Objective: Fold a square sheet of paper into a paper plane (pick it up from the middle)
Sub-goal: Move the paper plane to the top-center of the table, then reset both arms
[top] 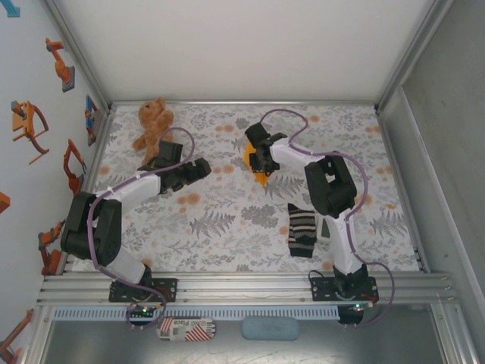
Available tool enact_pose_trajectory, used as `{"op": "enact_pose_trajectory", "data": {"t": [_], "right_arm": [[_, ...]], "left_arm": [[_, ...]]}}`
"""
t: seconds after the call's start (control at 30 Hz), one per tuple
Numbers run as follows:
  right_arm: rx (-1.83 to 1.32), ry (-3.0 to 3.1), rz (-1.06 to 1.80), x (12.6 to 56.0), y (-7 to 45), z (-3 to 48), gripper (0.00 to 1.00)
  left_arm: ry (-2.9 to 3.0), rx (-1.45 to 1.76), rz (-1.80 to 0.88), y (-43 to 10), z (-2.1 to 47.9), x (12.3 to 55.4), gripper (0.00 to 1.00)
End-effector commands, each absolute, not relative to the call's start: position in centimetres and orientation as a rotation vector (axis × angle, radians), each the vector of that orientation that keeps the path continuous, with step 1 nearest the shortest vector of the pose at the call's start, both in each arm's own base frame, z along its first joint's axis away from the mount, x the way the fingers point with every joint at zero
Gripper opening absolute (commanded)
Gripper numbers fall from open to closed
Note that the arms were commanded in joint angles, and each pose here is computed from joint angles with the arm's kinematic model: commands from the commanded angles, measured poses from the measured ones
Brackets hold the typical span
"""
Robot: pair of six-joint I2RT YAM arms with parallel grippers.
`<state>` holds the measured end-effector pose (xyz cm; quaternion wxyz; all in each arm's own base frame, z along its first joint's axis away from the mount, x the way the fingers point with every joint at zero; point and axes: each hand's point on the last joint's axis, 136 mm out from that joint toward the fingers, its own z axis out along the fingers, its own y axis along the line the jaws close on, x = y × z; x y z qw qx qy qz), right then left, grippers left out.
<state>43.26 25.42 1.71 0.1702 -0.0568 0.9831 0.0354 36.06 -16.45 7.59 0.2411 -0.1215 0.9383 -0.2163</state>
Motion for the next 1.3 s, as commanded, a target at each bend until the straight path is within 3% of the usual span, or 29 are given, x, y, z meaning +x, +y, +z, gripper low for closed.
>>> {"op": "enact_pose_trajectory", "data": {"t": [0.0,0.37,0.6,0.8,0.97,1.27], "right_arm": [[-0.138,2.867,0.027,42.3,24.2,-0.7,0.30],[-0.113,2.646,0.194,44.3,25.5,9.9,0.41],[-0.053,2.503,0.177,44.0,23.4,16.5,0.45],[0.081,2.249,0.000,42.5,16.7,23.2,0.55],[0.232,2.079,-0.241,40.1,8.8,24.9,0.86],[0.463,1.930,-0.521,35.6,-2.6,20.1,0.92]], "left_arm": [[2.563,-0.312,-0.541,-15.8,8.1,35.8,0.97],[2.490,-0.306,-0.420,-13.5,11.4,35.1,0.96],[2.397,-0.309,-0.325,-11.4,15.0,34.6,0.96],[2.250,-0.335,-0.198,-8.4,18.5,34.2,0.96],[2.078,-0.411,-0.020,-4.5,19.1,33.8,0.96],[1.885,-0.452,0.311,1.0,17.2,31.9,0.96]]}}
